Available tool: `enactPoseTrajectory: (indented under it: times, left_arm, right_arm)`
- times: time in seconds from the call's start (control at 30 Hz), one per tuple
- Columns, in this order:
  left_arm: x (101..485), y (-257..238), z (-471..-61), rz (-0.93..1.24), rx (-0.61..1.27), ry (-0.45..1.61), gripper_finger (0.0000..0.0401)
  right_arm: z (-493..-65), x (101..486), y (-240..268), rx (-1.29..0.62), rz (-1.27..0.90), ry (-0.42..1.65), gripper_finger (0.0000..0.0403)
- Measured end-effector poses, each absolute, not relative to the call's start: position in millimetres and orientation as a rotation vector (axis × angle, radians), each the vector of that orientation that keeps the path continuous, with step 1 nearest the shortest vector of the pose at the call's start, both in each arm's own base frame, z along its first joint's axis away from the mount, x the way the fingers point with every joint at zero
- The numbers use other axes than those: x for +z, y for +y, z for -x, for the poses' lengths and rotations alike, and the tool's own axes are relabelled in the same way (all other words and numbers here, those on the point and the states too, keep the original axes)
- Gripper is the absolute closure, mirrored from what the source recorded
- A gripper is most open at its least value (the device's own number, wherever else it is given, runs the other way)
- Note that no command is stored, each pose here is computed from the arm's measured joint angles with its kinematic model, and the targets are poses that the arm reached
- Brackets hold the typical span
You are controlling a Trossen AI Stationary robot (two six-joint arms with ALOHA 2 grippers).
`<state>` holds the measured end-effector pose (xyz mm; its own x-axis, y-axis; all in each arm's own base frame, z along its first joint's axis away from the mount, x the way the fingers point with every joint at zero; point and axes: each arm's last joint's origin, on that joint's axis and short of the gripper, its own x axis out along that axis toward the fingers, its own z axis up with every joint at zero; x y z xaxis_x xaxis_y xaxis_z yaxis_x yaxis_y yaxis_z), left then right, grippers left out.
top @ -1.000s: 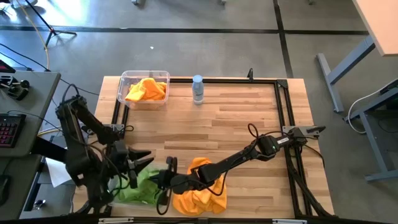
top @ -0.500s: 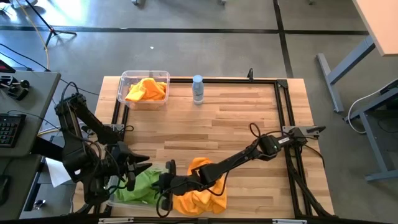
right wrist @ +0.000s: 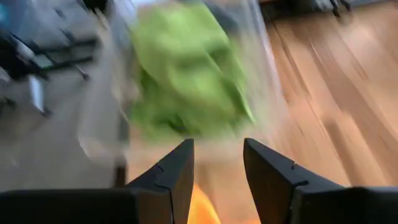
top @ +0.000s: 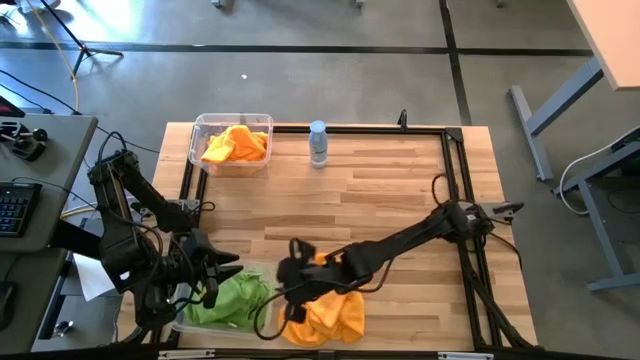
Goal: Sort microfiber towel by color & place in baskets
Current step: Put the yellow microfiber towel into the top transparent bin
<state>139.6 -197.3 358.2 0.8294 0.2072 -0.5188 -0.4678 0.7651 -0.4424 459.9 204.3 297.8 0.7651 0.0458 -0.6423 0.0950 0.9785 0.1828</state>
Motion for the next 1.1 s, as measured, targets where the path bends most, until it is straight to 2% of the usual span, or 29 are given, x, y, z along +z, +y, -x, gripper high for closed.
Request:
enactPoseTrajectory:
  times: [0.23, 0.4, 0.5, 0.77, 1.1]
  left_arm:
    - [357.5, -195.0, -143.4, 0.589, 0.39, 0.484, 0.0268]
    - [349.0, -189.1, -157.0, 0.536, 0.407, 0.525, 0.0268]
    - [346.0, -184.8, -170.8, 0.492, 0.391, 0.552, 0.0268]
    - [356.1, -159.7, -218.2, 0.288, 0.301, 0.542, 0.0268]
    - [352.1, -119.1, -281.0, 0.264, 0.211, 0.545, 0.0268]
  right_arm:
    - [-393.8, 299.0, 205.4, -0.2, -0.086, 1.071, 0.0312]
    - [-342.0, 288.9, 217.0, -0.306, -0.065, 1.144, 0.0367]
    - [-307.0, 284.7, 216.5, -0.328, -0.157, 1.117, 0.0396]
    - [-228.0, 263.7, 177.3, -0.269, -0.501, 0.901, 0.0401]
    - [-171.0, 240.9, 97.8, -0.242, -0.578, 0.793, 0.0402]
